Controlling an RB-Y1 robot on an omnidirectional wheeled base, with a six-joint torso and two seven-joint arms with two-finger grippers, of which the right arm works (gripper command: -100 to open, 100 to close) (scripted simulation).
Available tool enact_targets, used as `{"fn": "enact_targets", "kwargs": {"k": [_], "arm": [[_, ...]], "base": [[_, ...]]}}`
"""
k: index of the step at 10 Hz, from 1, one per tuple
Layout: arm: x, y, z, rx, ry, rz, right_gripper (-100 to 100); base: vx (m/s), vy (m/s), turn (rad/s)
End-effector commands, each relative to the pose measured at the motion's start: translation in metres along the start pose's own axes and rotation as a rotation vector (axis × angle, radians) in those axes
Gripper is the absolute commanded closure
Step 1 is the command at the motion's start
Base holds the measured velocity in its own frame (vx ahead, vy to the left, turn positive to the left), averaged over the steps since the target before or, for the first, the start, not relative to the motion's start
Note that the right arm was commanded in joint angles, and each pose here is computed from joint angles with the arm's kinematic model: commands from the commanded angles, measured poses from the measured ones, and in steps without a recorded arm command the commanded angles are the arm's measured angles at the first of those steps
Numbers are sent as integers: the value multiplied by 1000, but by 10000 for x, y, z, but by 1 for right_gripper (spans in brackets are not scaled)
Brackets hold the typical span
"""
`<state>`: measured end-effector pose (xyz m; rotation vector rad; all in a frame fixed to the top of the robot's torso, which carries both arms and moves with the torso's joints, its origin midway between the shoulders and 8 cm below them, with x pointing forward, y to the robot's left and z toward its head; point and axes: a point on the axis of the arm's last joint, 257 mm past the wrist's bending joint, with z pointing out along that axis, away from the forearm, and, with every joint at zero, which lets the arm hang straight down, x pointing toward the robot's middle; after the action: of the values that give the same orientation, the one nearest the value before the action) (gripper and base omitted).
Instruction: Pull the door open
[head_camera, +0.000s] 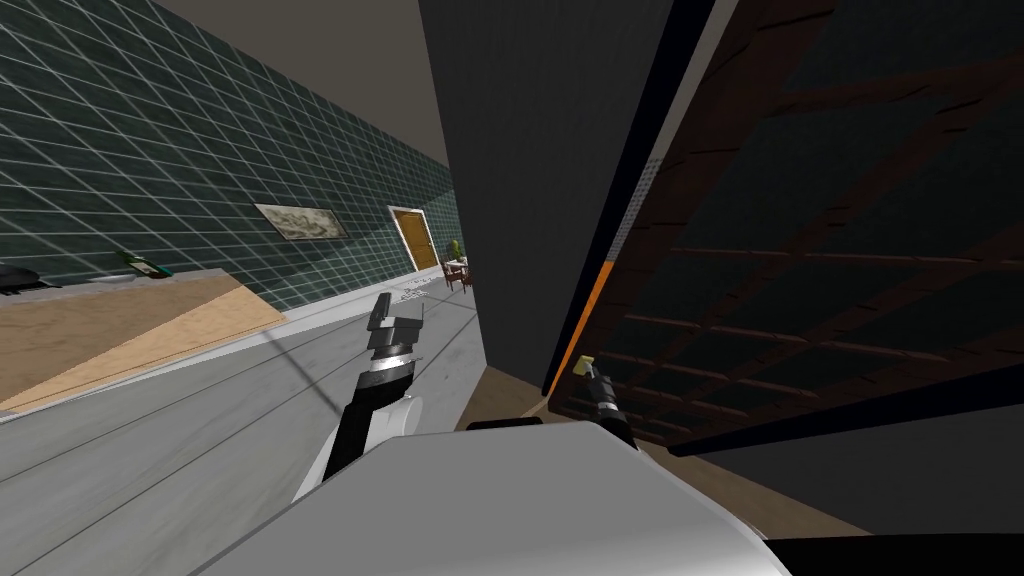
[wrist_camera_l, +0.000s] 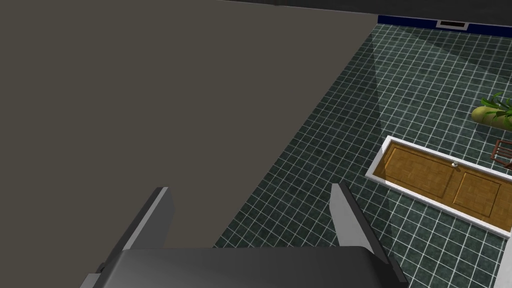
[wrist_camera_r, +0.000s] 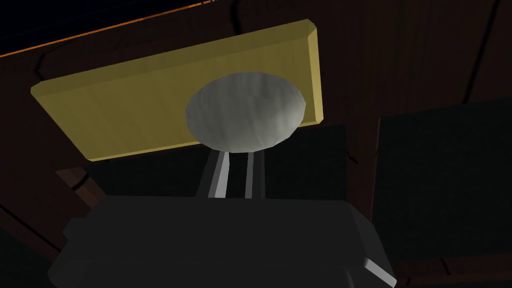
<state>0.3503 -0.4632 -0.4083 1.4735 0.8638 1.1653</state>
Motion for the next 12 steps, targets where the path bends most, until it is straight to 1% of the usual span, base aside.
{"fn": "enact_targets", "kwargs": {"k": [1, 2, 5, 7, 11, 12], "arm": [[106, 0, 34, -5, 16, 62, 100], [43, -21, 34, -3, -7, 86, -100], [90, -23, 84, -13, -20, 170, -100], [133, -26, 128, -23, -30, 245, -100], [241, -33, 231, -46, -52, 421, -100], [241, -33, 231, -46, -51, 427, -100]], "base": [[-43, -14, 17], [-82, -35, 59], [-109, -14, 50], [-99, -14, 50], [-96, -21, 70], [-69, -21, 25]]}}
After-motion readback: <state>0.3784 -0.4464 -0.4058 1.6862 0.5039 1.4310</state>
